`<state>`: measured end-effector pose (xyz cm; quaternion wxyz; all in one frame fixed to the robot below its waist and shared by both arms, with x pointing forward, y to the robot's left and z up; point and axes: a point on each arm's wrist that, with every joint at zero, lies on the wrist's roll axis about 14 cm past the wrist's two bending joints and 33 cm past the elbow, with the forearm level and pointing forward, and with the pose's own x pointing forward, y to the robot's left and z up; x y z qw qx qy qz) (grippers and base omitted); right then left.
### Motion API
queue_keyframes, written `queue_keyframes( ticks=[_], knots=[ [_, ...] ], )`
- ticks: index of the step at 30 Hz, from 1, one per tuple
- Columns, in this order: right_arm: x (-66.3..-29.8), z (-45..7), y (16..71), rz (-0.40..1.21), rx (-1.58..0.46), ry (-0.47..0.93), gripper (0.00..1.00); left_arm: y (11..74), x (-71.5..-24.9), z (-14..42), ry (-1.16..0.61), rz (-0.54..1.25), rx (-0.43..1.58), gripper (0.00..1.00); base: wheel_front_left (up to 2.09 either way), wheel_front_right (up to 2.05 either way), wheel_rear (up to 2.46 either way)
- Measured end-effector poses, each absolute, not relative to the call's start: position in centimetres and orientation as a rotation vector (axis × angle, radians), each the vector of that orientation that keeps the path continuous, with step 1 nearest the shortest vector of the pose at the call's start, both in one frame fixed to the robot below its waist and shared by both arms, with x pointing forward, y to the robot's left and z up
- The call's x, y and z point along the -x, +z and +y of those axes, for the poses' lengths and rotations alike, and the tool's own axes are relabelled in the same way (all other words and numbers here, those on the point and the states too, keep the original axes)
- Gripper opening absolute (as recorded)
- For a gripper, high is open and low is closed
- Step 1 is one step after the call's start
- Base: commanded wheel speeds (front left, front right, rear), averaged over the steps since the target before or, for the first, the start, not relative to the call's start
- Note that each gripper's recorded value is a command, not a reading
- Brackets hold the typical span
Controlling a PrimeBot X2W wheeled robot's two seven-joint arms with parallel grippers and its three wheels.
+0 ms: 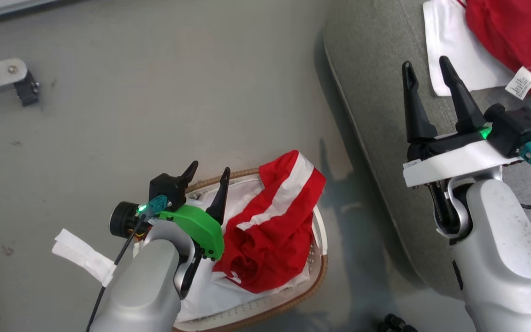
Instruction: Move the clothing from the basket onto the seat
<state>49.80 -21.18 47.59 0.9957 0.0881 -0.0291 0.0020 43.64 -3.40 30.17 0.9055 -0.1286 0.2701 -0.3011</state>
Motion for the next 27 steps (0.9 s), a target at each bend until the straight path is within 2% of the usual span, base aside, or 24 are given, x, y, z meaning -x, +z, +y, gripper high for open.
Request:
queue_keyframes(
  ticks=[13,21,22,27],
  knots=[
    [-51.7,-23.3,43.7,-0.018,-0.155,-0.044,1.0,18.5,-38.3,-7.4,-0.772,0.935,0.24,1.0,0.0,0.0,0.0],
    [-51.6,-24.0,39.4,0.081,-0.107,-0.057,1.0,14.8,-35.2,-9.5,-0.849,1.081,0.267,1.0,0.0,0.0,0.0],
    [-51.5,-24.6,37.8,0.115,-0.08,-0.068,1.0,13.5,-33.4,-10.2,-0.902,1.146,0.255,1.0,0.0,0.0,0.0],
    [-51.5,-24.6,36.4,0.143,-0.065,-0.068,1.0,12.5,-32.6,-10.0,-0.931,1.173,0.228,1.0,0.0,0.0,0.0]
  ],
)
